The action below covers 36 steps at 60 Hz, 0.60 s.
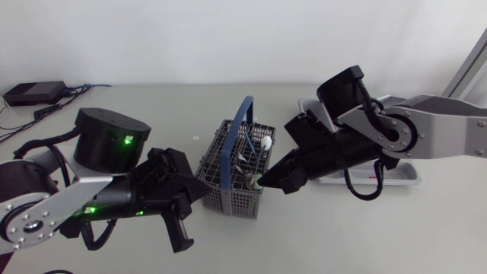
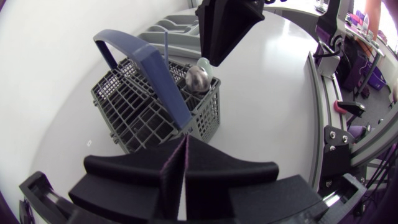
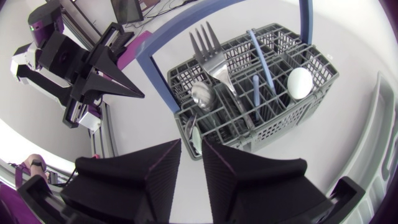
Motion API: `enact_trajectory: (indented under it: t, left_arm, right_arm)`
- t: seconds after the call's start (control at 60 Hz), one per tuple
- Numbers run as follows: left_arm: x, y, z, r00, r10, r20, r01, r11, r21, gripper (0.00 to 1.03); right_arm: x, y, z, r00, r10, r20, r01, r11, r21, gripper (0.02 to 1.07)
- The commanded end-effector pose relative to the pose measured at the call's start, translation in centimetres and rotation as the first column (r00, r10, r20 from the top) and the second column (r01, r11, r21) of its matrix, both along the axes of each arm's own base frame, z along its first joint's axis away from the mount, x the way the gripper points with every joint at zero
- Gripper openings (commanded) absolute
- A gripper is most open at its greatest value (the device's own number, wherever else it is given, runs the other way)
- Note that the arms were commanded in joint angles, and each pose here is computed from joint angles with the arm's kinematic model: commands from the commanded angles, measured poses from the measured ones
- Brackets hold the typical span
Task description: Unload the cutlery basket into the drawer organizer.
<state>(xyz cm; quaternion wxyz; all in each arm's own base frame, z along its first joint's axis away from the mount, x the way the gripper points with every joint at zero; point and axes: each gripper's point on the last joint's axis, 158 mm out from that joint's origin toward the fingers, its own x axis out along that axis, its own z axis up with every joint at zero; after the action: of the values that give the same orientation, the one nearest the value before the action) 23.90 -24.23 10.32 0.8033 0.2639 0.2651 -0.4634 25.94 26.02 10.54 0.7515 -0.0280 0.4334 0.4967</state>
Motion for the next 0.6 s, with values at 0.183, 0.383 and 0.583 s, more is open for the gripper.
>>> enact_trajectory:
  t: [0.183,0.383,0.583]
  left_arm:
    - [-1.0,-1.4,1.4,0.999,-0.034,0.000,0.034,0.999,-0.038,0.16]
    - [-1.0,-1.4,1.3,0.999,-0.035,0.000,0.035,0.999,-0.036,0.16]
    - [-1.0,-1.4,1.2,0.999,-0.035,0.000,0.035,0.999,-0.036,0.16]
  right_arm:
    - [0.1,0.7,-1.2,1.000,0.016,0.003,-0.016,1.000,-0.015,0.10]
    - [0.4,0.4,0.4,0.999,-0.007,0.032,0.007,1.000,0.011,0.08]
    - [0.1,0.3,2.0,1.000,-0.018,0.025,0.017,0.998,0.058,0.08]
